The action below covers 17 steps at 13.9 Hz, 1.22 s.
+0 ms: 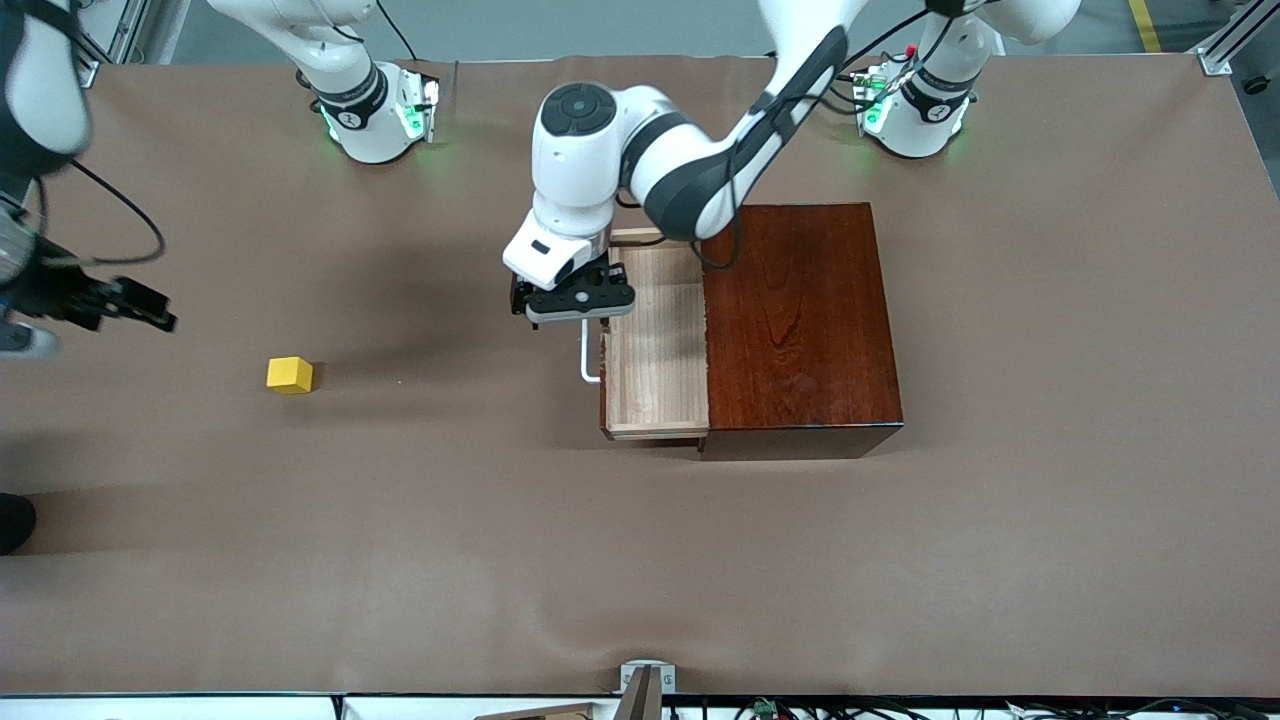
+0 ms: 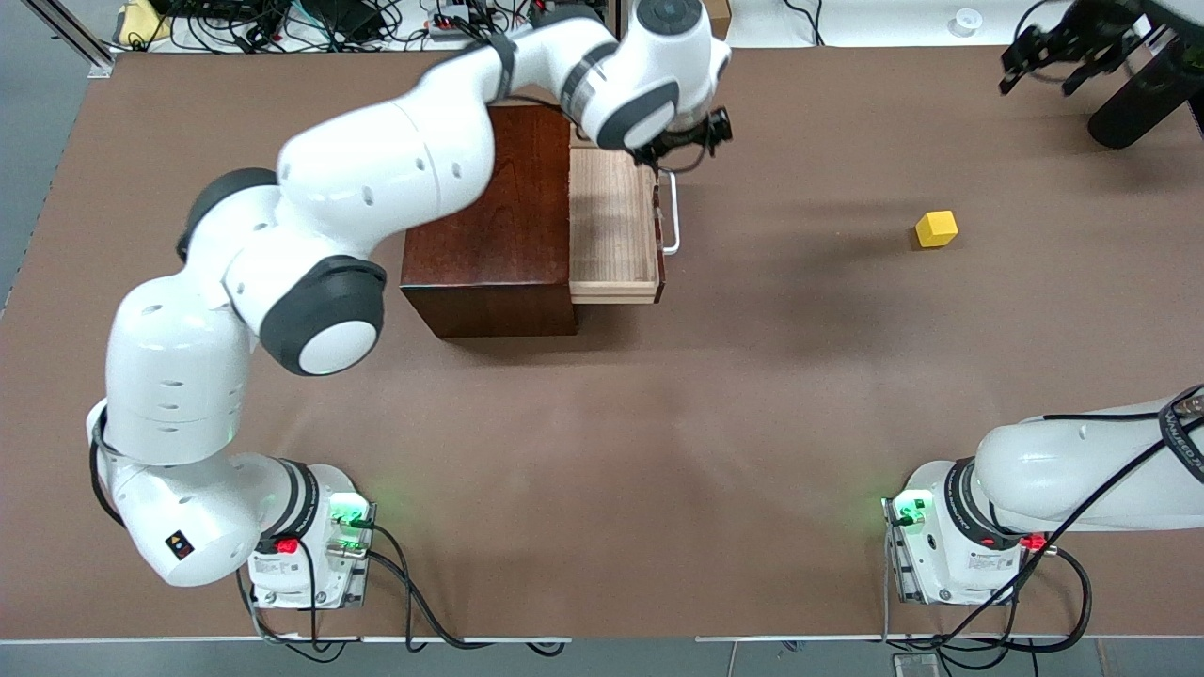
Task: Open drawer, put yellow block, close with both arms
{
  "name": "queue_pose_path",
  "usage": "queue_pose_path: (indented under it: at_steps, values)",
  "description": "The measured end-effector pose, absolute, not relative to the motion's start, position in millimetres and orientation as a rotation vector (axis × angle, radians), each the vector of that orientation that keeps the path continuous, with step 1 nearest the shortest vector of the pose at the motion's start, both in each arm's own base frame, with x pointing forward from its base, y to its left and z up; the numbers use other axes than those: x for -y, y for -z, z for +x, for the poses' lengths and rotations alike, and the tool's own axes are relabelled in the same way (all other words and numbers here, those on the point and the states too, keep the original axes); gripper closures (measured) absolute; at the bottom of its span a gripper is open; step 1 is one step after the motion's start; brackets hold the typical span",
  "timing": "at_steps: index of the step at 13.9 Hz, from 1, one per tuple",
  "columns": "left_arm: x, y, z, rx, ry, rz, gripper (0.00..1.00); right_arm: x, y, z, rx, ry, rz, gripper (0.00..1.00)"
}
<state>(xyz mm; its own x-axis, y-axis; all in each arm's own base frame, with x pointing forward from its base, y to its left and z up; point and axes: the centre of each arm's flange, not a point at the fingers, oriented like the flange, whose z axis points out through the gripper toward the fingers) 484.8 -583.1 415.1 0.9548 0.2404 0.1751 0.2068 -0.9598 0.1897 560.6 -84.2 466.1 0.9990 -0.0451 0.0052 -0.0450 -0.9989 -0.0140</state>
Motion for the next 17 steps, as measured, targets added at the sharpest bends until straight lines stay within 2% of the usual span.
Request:
queue_pose_path:
  at_steps: [3, 5, 9, 11, 13, 17]
  values:
    - [493.6, -460.3, 553.5, -0.547, -0.311, 2.955, 0.00, 87.2, -378.4, 566.9, -0.080, 0.022, -3.136, 0.00]
    - [418.0, -476.2, 601.3, -0.669, -0.304, 2.973, 0.00, 90.6, -322.9, 567.1, -0.089, -0.026, -3.138, 0.00]
    - [246.5, -503.5, 668.9, -0.783, -0.254, 3.035, 0.00, 103.6, -245.0, 553.0, -0.092, -0.039, -3.145, 0.00]
    - [170.7, -521.8, 680.5, -0.775, -0.239, 3.061, 0.00, 102.9, -220.2, 545.7, -0.089, -0.059, -3.146, 0.00]
    - [110.6, -540.4, 676.4, -0.700, -0.203, 3.081, 0.00, 101.0, -204.6, 544.8, -0.085, -0.067, -3.146, 0.00]
    - [56.0, -572.6, 628.8, -0.480, -0.139, 3.126, 0.00, 97.5, -194.6, 544.2, -0.076, -0.083, -3.143, 0.00]
